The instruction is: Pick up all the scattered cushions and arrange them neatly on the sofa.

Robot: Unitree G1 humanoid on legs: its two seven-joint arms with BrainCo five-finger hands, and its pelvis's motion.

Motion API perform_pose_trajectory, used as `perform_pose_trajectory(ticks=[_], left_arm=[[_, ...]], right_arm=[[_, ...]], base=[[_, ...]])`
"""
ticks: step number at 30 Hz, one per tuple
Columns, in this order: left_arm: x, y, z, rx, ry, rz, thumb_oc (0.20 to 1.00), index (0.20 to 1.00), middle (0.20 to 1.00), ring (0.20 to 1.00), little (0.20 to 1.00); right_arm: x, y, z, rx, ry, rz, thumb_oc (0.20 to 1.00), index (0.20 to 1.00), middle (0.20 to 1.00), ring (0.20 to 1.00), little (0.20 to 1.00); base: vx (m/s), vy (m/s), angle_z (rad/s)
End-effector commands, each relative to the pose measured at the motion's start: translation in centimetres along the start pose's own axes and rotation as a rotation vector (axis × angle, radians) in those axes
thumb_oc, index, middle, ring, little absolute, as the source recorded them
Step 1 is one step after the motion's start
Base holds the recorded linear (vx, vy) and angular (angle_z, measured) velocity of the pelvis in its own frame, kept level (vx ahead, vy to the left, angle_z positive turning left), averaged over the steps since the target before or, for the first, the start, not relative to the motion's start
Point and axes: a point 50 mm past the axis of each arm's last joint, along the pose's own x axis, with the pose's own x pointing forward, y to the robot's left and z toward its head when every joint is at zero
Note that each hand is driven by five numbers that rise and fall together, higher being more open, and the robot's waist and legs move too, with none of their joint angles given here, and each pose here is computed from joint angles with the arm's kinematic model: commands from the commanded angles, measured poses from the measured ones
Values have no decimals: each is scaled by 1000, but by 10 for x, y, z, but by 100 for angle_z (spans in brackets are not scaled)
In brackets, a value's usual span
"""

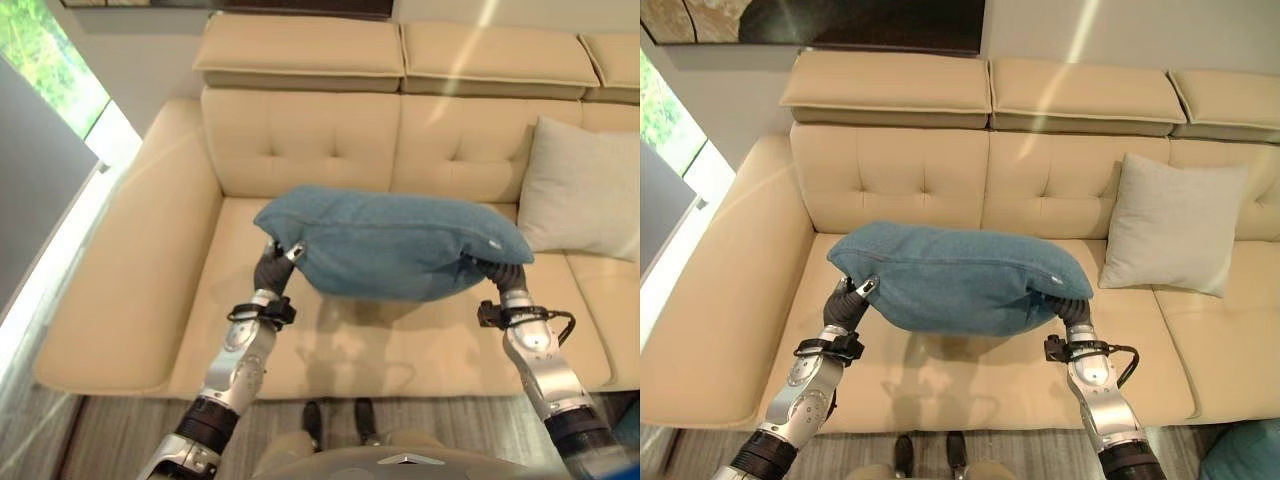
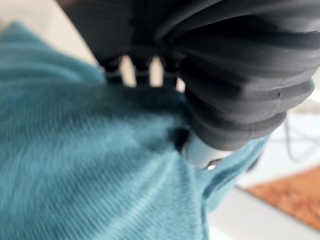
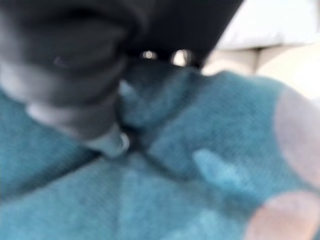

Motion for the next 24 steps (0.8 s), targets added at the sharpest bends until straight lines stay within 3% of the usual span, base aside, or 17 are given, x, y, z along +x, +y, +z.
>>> perform_pose_trajectory(ticks=[1, 7, 14, 24], left_arm=[[14, -45, 33, 36, -193, -203, 200, 200, 200, 200, 200], [40, -61, 66, 145, -322, -218, 200, 200, 200, 200, 200], [76, -87, 101, 226, -430, -226, 200, 200, 200, 200, 200], [114, -109, 152, 357, -533, -200, 200, 200, 200, 200, 200]], right_arm=[[19, -2, 41, 38, -213, -27, 200, 200, 200, 200, 200], [41, 4, 63, 36, -280, -26, 200, 200, 200, 200, 200], [80, 36, 106, 51, -383, 40, 200, 200, 200, 200, 200], [122, 37, 160, 4, -463, -6, 200, 200, 200, 200, 200]], base=[[62, 20, 0], [71, -6, 0], [-59, -26, -5], [-80, -17, 2]])
